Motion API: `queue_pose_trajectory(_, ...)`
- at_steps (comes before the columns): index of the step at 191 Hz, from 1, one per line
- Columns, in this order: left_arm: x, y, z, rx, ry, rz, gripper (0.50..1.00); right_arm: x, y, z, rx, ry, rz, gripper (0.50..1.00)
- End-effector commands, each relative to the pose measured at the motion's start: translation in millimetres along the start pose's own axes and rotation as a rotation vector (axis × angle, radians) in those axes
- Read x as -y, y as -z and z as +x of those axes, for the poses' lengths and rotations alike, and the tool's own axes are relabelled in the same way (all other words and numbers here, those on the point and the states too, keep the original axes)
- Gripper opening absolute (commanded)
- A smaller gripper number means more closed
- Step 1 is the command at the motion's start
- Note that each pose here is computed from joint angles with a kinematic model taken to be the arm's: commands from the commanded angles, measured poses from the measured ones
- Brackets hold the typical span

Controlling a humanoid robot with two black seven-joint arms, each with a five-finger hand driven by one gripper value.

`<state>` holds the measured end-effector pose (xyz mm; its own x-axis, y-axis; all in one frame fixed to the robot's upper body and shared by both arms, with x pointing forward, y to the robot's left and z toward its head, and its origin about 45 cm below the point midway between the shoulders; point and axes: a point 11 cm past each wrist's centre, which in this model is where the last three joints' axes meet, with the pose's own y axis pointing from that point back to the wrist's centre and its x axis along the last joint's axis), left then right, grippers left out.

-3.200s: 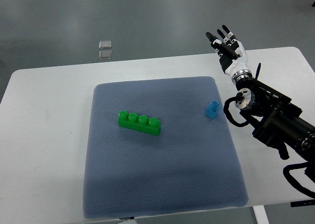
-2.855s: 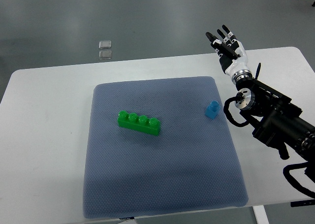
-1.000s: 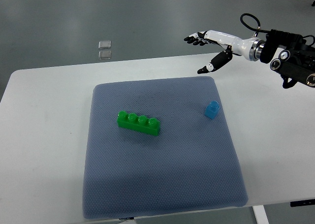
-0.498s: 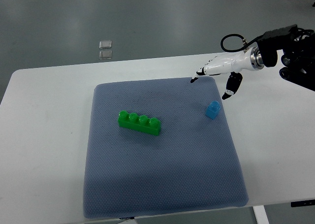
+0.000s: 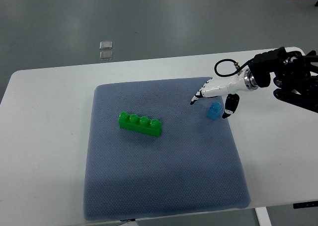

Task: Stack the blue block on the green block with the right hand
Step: 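Swing the right hand over toward the small blue block, then lower the right hand and close fingers around the blue block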

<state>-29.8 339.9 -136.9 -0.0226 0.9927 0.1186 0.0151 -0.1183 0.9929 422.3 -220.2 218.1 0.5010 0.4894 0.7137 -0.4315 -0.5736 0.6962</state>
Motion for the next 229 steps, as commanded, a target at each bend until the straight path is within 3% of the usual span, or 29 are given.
queue_pose_trajectory(1,0.0,0.1,0.0,0.0,0.0,0.0,1.0,-0.2,-7.3,-4.8,-0.009,-0.002,-0.026,0.907)
queue_pose_trajectory(109,0.0,0.1,0.0,0.0,0.0,0.0,1.0,6.3,-14.9,-19.9,-0.005,-0.027,-0.05,0.895)
queue_pose_trajectory(177,0.0,0.1,0.0,0.0,0.0,0.0,1.0,6.5,-14.8,-20.5,-0.005,-0.027,-0.05,0.768)
queue_pose_trajectory(229,0.0,0.1,0.0,0.0,0.0,0.0,1.0,6.3,-14.9,-19.7,-0.006,-0.028,-0.05,0.731)
